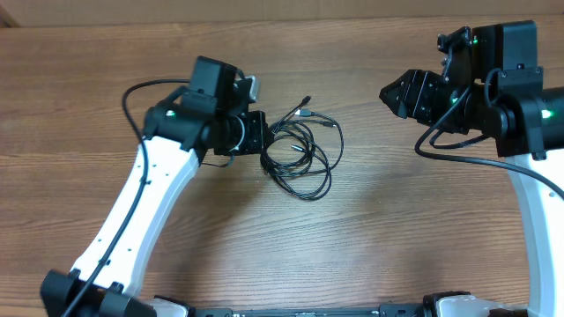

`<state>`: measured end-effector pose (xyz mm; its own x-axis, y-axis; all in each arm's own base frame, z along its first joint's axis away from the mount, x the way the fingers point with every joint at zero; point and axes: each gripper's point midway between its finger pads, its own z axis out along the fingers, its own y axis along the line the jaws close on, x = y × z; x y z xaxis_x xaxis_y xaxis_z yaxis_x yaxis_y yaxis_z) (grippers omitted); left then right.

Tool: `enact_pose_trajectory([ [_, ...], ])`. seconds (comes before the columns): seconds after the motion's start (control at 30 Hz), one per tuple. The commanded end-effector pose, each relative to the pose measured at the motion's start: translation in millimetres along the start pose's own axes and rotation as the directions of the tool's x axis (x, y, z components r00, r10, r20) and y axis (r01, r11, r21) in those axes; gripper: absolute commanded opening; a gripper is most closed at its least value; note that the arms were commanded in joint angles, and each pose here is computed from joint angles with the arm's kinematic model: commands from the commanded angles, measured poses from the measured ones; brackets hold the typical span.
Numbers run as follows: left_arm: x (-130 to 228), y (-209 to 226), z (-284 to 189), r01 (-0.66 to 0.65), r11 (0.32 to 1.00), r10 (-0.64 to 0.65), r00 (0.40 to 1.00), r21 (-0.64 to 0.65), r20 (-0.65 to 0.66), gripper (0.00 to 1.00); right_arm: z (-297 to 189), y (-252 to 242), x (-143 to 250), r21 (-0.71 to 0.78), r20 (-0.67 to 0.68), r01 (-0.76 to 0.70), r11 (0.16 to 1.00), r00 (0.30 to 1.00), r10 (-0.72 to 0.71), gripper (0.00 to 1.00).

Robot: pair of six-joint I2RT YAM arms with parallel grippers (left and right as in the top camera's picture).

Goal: Untangle cables

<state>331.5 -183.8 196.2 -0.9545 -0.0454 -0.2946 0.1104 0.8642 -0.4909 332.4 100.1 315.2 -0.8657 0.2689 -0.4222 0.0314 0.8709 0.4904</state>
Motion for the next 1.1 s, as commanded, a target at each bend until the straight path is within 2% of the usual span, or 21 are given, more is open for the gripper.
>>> enact_pose_trajectory([
  [0.0,-2,17,31,-0.009,0.998,0.008,1.000,-0.064,-0.020,0.19,7,0,2,0.003,-0.030,0.024,1.000,0.999,-0.024,0.63],
  [0.3,-34,66,98,0.110,0.960,-0.094,0.993,-0.257,0.073,0.22,13,-6,5,0.023,-0.058,0.012,1.000,0.998,-0.011,0.63],
  [0.47,-23,97,122,0.189,0.913,-0.180,0.982,-0.363,0.058,0.22,13,-6,6,0.023,-0.061,0.025,0.999,0.998,-0.023,0.63],
  [0.63,-9,111,147,0.190,0.902,-0.209,0.978,-0.387,-0.006,0.20,13,-6,6,0.023,-0.061,0.030,0.999,0.998,-0.029,0.64],
  [0.8,6,115,176,0.198,0.914,-0.241,0.967,-0.354,-0.082,0.19,13,-6,6,0.023,-0.062,0.030,0.999,0.998,-0.029,0.64],
  [0.9,12,121,185,0.200,0.909,-0.252,0.962,-0.366,-0.102,0.13,13,-6,6,0.023,-0.062,0.030,0.999,0.998,-0.029,0.64],
  [0.97,16,126,187,0.198,0.903,-0.257,0.960,-0.381,-0.112,0.05,13,-6,7,0.023,-0.064,0.029,0.999,0.998,-0.028,0.64],
  [1.07,18,127,186,0.187,0.902,-0.251,0.960,-0.388,-0.120,0.04,13,-6,7,0.024,-0.066,0.029,0.999,0.997,-0.027,0.64],
])
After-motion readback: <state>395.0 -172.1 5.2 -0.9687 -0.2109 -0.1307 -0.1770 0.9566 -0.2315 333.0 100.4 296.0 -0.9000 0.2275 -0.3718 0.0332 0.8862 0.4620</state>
